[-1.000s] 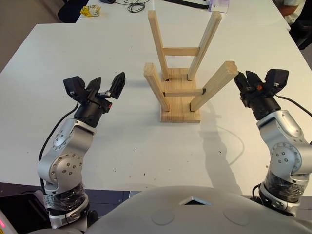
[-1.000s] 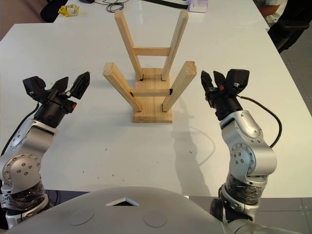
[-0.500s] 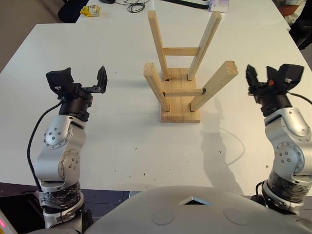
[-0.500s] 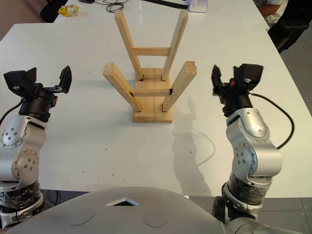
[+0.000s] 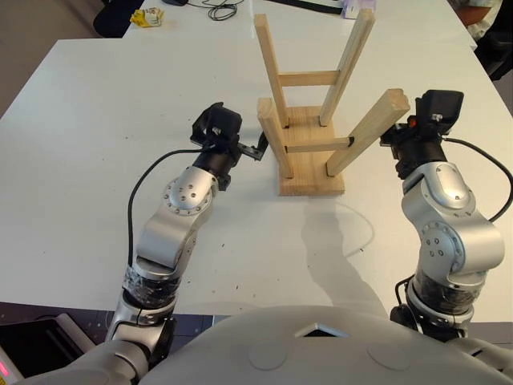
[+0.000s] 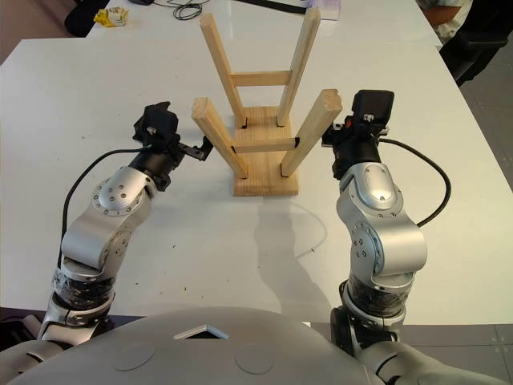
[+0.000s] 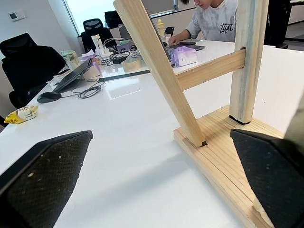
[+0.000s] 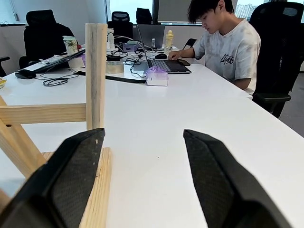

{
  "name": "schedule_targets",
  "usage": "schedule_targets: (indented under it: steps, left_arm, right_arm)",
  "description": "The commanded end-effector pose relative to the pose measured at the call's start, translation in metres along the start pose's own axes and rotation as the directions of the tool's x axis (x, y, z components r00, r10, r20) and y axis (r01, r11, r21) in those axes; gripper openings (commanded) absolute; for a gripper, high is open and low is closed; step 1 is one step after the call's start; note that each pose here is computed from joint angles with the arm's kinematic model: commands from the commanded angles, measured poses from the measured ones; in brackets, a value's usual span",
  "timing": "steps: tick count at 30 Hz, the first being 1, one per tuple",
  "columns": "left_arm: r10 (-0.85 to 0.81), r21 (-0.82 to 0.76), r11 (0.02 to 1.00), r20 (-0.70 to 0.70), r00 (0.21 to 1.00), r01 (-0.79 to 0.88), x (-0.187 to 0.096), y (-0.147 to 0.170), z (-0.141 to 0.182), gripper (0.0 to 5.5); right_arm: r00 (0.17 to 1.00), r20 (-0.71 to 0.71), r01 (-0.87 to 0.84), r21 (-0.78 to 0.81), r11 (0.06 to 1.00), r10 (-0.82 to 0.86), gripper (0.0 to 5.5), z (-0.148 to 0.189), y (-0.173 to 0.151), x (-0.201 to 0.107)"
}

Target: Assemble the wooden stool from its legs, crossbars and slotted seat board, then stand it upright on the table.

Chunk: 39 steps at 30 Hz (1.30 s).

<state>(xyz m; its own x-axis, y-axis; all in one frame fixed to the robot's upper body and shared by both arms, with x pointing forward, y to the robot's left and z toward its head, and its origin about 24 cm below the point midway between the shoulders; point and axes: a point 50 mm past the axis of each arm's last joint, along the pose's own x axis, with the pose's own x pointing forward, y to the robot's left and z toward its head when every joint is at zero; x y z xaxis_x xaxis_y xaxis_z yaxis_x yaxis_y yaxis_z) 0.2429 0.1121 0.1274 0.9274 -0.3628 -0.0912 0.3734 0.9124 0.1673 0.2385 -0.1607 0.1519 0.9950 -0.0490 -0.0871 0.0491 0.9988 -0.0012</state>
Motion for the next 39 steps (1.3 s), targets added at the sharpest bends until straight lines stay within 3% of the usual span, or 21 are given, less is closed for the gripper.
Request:
schedule_targets:
  steps: [1,15,31,39]
  left_arm:
    - [-0.177,-0.048,0.983,-0.013,0.984,0.176,-0.003,-0.024,-0.005,5.40]
    - [-0.315,-0.076,0.944,0.087,0.945,0.322,0.003,-0.041,0.017,5.40]
    - [-0.576,-0.062,0.804,0.159,0.802,0.591,0.011,-0.097,0.040,5.40]
    - [-0.606,-0.044,0.781,0.193,0.772,0.624,0.018,-0.103,0.051,5.40]
  right_arm:
    - [0.970,-0.054,-0.235,0.027,0.972,0.236,3.09,-0.008,0.033,0.001]
    - [0.961,-0.117,-0.258,-0.037,0.965,0.252,3.09,-0.032,0.024,0.021]
    - [0.913,-0.164,-0.406,-0.248,0.880,0.375,3.09,-0.045,0.025,0.109]
    - [0.907,-0.193,-0.416,-0.265,0.870,0.375,3.09,-0.060,0.019,0.118]
